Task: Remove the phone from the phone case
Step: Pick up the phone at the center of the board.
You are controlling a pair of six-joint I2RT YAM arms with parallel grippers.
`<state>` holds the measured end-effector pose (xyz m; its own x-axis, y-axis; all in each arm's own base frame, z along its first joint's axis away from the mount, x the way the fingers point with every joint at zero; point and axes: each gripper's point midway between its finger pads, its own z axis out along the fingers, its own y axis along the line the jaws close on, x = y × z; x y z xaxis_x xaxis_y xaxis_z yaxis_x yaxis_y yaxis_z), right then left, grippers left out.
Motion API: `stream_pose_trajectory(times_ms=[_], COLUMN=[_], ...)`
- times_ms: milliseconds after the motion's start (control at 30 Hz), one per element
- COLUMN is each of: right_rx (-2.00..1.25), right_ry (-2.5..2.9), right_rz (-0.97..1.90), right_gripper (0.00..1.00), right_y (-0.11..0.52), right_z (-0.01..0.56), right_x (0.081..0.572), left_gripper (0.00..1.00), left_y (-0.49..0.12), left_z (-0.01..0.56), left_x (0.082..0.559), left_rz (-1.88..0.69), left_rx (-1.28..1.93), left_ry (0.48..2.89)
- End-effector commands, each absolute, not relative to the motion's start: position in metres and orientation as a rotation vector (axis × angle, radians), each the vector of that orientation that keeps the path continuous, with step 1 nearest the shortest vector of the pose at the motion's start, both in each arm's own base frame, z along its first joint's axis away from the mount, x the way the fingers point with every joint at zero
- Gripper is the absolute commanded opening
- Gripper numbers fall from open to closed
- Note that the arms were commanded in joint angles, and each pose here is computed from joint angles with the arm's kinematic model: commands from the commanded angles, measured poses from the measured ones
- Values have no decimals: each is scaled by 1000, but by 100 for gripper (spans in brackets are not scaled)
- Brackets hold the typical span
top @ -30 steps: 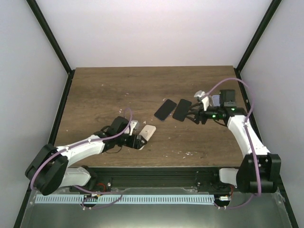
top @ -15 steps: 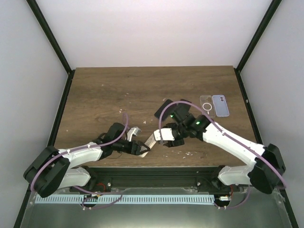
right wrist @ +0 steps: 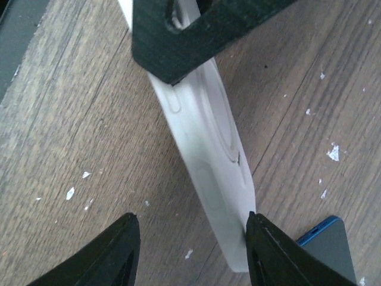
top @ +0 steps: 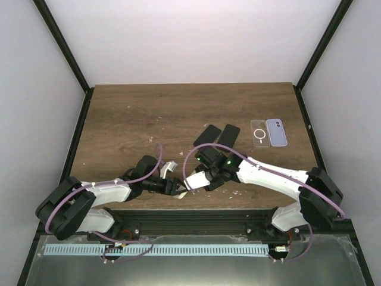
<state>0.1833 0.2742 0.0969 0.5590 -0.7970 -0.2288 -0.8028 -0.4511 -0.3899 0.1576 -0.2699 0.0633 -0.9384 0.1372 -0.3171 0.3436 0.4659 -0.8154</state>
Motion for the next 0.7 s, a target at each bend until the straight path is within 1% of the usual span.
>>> stream_pose_trajectory(times_ms=[0,200,367,533,667], right_rx=[-2365,-2398,-2413,-2435,-2424], right_ry=[1231,1235,1229,1151,1171], right_rz=[-31,-41,-52,-164,-148], right_gripper=[48,36,29,19,8], right_y=[284,290,291,284,285], right_z=[91,80,73,61,65], right_x=[185,183,183,184,183], left_gripper=[53,52,52,60,66], left_y=[-280,-282,-281,-282,-283], left_z=[82,76,71,69,69], left_x=[160,159,156,156,157], left_rz=[-1538,-1549,-1556,-1563,-1556], left_rx=[498,499,499,500,506], left_ry=[2395,2419,2442,2453,2462])
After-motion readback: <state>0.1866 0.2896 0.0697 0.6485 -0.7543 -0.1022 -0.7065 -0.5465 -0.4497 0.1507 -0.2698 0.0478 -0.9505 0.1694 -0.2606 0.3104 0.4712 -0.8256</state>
